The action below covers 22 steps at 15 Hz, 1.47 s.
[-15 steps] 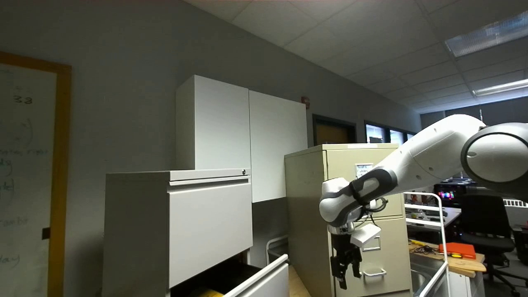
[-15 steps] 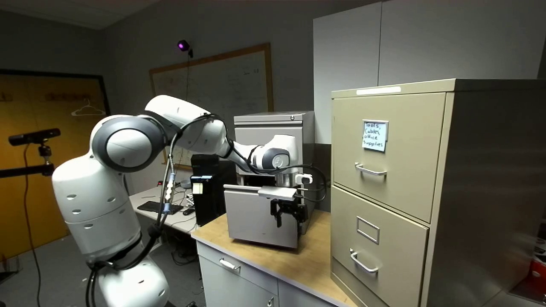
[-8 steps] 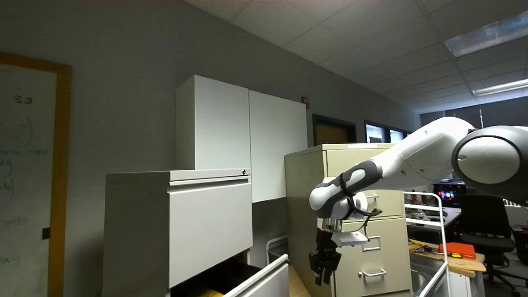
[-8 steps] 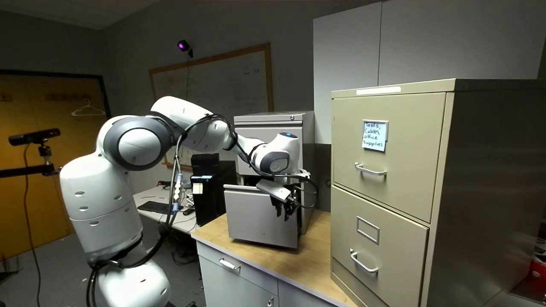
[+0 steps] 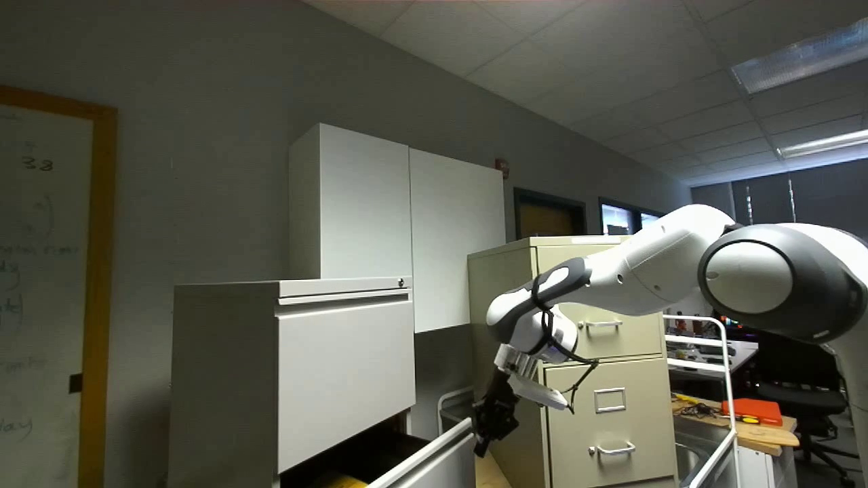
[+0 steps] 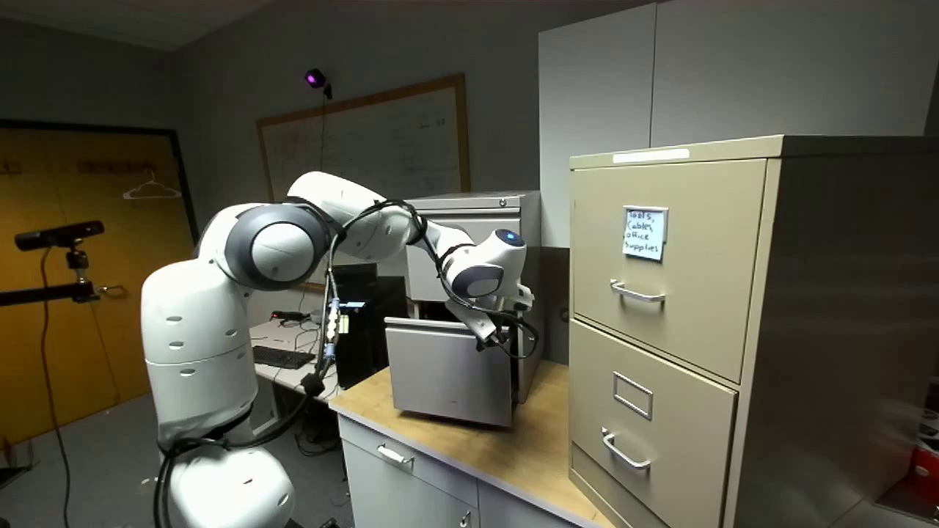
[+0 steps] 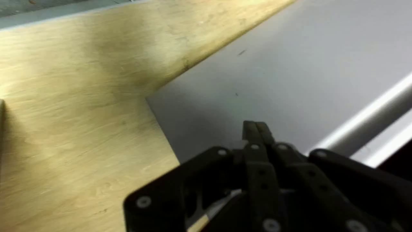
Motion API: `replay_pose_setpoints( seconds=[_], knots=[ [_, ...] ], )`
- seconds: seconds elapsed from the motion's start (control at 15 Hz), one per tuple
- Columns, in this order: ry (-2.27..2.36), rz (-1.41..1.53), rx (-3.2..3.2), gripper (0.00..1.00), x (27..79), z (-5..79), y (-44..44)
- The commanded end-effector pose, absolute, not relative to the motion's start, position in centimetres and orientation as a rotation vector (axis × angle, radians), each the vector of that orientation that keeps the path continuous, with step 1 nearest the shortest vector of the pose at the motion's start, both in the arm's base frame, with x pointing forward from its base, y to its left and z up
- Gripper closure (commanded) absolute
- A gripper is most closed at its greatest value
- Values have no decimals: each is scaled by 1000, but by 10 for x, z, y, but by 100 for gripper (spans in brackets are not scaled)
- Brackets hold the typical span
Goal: Close the bottom drawer of the file cabinet to the left
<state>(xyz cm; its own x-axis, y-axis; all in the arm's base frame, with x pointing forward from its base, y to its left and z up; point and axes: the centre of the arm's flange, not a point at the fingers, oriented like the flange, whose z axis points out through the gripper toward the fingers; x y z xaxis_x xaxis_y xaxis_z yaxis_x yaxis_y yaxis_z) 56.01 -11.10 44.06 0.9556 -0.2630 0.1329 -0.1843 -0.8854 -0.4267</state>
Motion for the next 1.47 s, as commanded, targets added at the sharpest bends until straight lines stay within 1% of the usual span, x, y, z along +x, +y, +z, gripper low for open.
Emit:
replay_pose_setpoints(
  seconds=[0.0, 0.2, 0.67, 1.4],
  knots=[
    [262, -285, -2587, 100, 603, 458, -97],
    [227, -278, -2541, 100, 622, 465, -84],
    [197, -198, -2468, 100, 666, 447, -72],
    [111, -204, -2384, 100, 738, 466, -50]
  ],
)
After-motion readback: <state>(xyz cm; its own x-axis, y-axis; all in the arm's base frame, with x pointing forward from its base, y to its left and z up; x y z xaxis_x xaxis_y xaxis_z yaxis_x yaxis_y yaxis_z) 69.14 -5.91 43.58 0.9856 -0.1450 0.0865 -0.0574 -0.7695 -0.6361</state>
